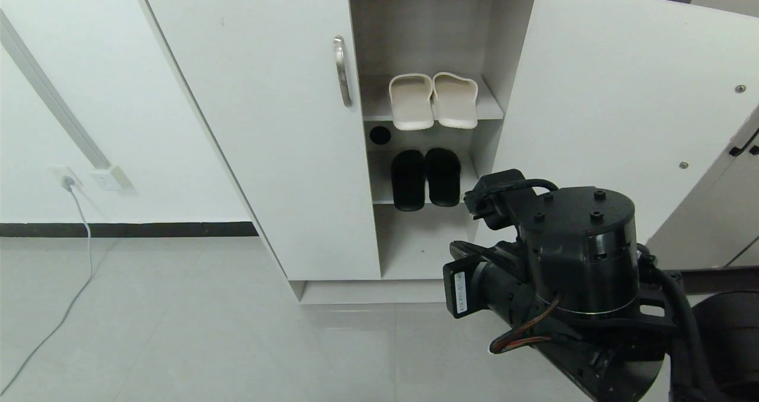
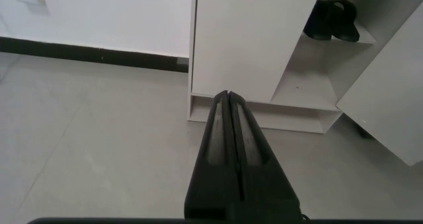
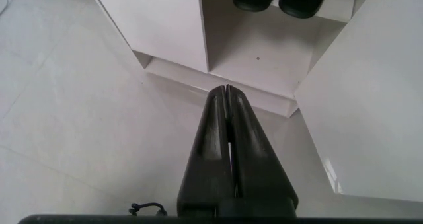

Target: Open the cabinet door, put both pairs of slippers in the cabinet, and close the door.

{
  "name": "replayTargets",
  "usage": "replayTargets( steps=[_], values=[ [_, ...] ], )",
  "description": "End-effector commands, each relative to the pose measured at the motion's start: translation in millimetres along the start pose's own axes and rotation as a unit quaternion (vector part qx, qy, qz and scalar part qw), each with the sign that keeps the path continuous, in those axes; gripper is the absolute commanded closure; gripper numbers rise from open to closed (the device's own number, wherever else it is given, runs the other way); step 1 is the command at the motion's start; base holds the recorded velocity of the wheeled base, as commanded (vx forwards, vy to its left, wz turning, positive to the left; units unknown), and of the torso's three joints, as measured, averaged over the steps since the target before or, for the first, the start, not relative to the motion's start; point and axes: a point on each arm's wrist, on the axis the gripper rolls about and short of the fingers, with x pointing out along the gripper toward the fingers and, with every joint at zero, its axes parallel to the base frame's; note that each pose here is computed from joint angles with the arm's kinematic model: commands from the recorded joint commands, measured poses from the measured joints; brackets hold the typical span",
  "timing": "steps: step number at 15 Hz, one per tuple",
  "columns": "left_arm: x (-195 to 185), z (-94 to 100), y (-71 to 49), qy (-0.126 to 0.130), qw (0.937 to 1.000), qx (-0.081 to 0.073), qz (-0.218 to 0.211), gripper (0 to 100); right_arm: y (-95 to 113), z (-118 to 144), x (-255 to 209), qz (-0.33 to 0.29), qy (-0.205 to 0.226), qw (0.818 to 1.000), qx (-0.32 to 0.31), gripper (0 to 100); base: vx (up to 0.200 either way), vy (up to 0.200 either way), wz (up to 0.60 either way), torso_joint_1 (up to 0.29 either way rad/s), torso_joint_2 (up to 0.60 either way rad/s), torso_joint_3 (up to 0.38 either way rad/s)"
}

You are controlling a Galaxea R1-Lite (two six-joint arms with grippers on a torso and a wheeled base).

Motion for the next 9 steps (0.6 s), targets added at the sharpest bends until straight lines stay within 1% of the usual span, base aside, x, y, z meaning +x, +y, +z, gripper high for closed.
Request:
replayTargets(
  steps=[1, 4, 5, 8, 9],
  values=[
    [0.1, 0.1, 0.0, 0.0, 1.0, 0.0, 0.0, 100, 0.6, -1.7, 0.9, 0.0, 0.002, 1.0, -0.002, 100, 0.0, 0.0, 0.0, 0.002, -0.06, -0.051],
    [0.1, 0.1, 0.0, 0.0, 1.0, 0.0, 0.0, 100, 0.6, -2.1, 0.9, 0.0, 0.003, 1.0, -0.002, 100, 0.0, 0.0, 0.0, 0.007, -0.19, -0.3],
    [0.1, 0.1, 0.0, 0.0, 1.0, 0.0, 0.0, 100, 0.6, -2.1, 0.9, 0.0, 0.003, 1.0, -0.002, 100, 0.0, 0.0, 0.0, 0.046, -0.39, -0.383],
    [0.1, 0.1, 0.0, 0.0, 1.0, 0.0, 0.0, 100, 0.5, -2.5, 0.9, 0.0, 0.004, 1.0, -0.003, 100, 0.0, 0.0, 0.0, 0.036, -0.54, -0.364],
    [0.1, 0.1, 0.0, 0.0, 1.0, 0.0, 0.0, 100, 0.5, -2.5, 0.9, 0.0, 0.004, 1.0, -0.003, 100, 0.0, 0.0, 0.0, 0.115, -0.48, -0.359]
  ],
)
